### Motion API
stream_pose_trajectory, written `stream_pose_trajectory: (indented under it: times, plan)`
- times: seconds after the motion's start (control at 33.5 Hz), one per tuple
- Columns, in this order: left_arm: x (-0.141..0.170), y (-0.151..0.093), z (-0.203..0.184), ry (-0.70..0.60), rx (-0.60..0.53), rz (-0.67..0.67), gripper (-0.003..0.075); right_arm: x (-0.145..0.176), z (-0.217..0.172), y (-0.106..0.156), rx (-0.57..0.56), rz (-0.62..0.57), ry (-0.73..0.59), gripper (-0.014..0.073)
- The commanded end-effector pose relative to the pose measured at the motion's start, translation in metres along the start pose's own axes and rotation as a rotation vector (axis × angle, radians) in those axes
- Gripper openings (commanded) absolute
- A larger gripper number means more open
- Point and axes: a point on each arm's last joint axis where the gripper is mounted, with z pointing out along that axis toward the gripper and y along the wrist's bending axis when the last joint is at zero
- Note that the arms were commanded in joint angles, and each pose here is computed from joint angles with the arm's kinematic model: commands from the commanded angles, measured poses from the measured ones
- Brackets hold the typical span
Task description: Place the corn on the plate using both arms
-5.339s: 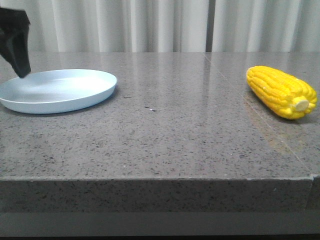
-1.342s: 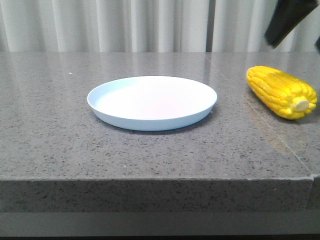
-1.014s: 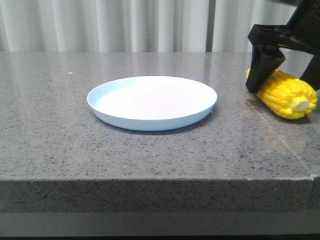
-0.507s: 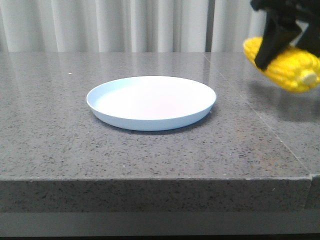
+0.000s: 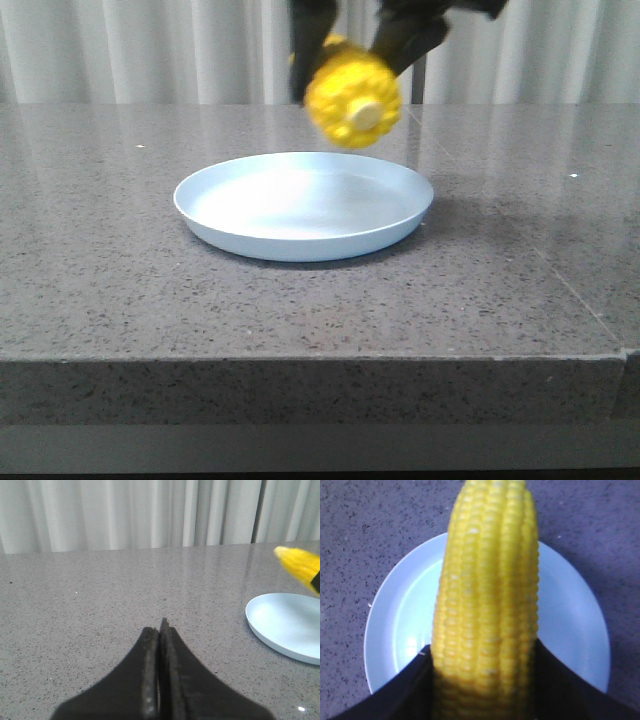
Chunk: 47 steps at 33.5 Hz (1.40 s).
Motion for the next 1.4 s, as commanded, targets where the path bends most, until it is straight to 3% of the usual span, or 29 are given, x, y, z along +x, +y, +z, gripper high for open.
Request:
stream_pose_trajectory:
  times: [0.0,0.15,0.51,0.75,0.84,0.89,1.04,1.19,1.37]
  plan:
    - [-0.014,0.0,-0.002,-0.089,0.007,-0.004,-0.002,-0.014,-0.008,0.006,-0.016,0.018,-0.079,0.0148]
    - [-0.014,0.0,-0.002,-0.089,0.007,-0.004,-0.002,-0.011,0.011,0.007,0.003,0.023,-0.041,0.0232]
    - [-0.014,0.0,-0.002,-0.089,0.007,-0.004,-0.002,-0.009,0.016,0.008,0.005,0.028,-0.023,0.0601]
    - [-0.014,0.0,-0.002,-0.089,0.007,-0.004,-0.002,-0.032,-0.044,-0.002,0.006,0.037,-0.154,0.0617]
    - [-0.014,0.0,-0.002,-0.089,0.007,-0.004,-0.002,-0.048,-0.073,-0.009,-0.001,0.066,-0.218,0.0568]
    - [-0.014,0.0,-0.002,-0.089,0.007,-0.004,-0.002,-0.059,-0.088,-0.016,0.003,0.073,-0.256,0.0489]
    - [-0.014,0.0,-0.002,-0.089,0.007,-0.004,-0.002,-0.079,-0.107,-0.042,0.039,0.143,-0.319,0.0181]
    - [-0.014,0.0,-0.002,-0.089,0.007,-0.004,-0.002,-0.082,-0.11,-0.065,0.095,0.193,-0.307,-0.0056]
    - [-0.014,0.0,-0.002,-0.089,0.007,-0.004,-0.002,-0.082,-0.113,-0.082,0.147,0.171,-0.27,-0.0066]
